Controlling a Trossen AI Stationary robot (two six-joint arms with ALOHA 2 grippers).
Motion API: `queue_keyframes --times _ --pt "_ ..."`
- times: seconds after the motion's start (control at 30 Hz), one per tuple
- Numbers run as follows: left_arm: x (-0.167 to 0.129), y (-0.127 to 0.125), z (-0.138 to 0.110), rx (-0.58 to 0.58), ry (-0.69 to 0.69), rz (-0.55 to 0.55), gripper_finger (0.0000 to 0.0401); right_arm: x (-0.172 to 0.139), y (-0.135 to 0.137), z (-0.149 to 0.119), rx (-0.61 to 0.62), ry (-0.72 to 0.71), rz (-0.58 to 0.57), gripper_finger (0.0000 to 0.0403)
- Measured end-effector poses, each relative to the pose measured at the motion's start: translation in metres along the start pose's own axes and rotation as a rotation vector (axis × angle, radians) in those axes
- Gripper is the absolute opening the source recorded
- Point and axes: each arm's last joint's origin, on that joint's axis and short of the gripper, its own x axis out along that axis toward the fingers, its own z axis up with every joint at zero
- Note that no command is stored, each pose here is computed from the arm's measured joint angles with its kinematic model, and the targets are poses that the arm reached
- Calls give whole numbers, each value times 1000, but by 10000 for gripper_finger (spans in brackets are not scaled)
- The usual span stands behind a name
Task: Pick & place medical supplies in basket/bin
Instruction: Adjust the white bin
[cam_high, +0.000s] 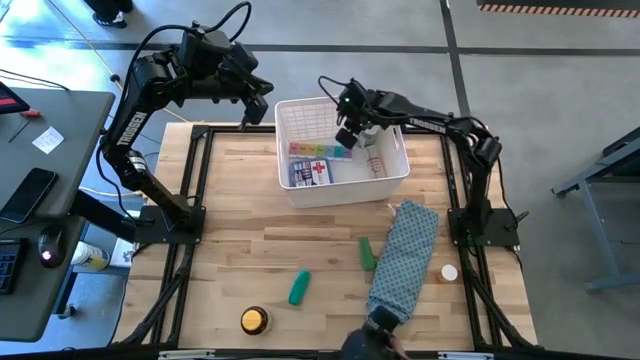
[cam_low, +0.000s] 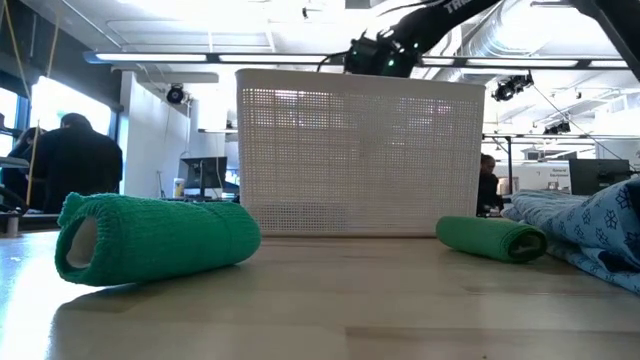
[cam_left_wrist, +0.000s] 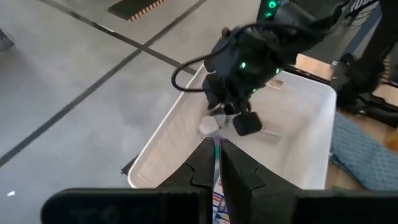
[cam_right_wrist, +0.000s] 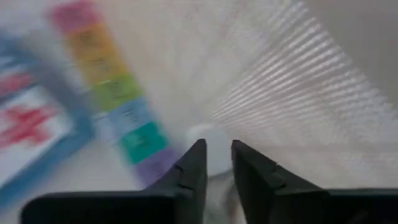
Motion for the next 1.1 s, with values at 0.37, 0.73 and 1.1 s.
queue_keyframes --times 0.37,0.73,1.1 --pt "-6 -2 -6 -20 47 -75 60 -111 -3 -2 261 -158 208 160" --pt "10 -7 -7 -37 108 -214 60 -187 61 -32 184 -65 576 165" --pt "8 -2 -21 -102 247 -51 60 -156 150 -39 209 139 606 165"
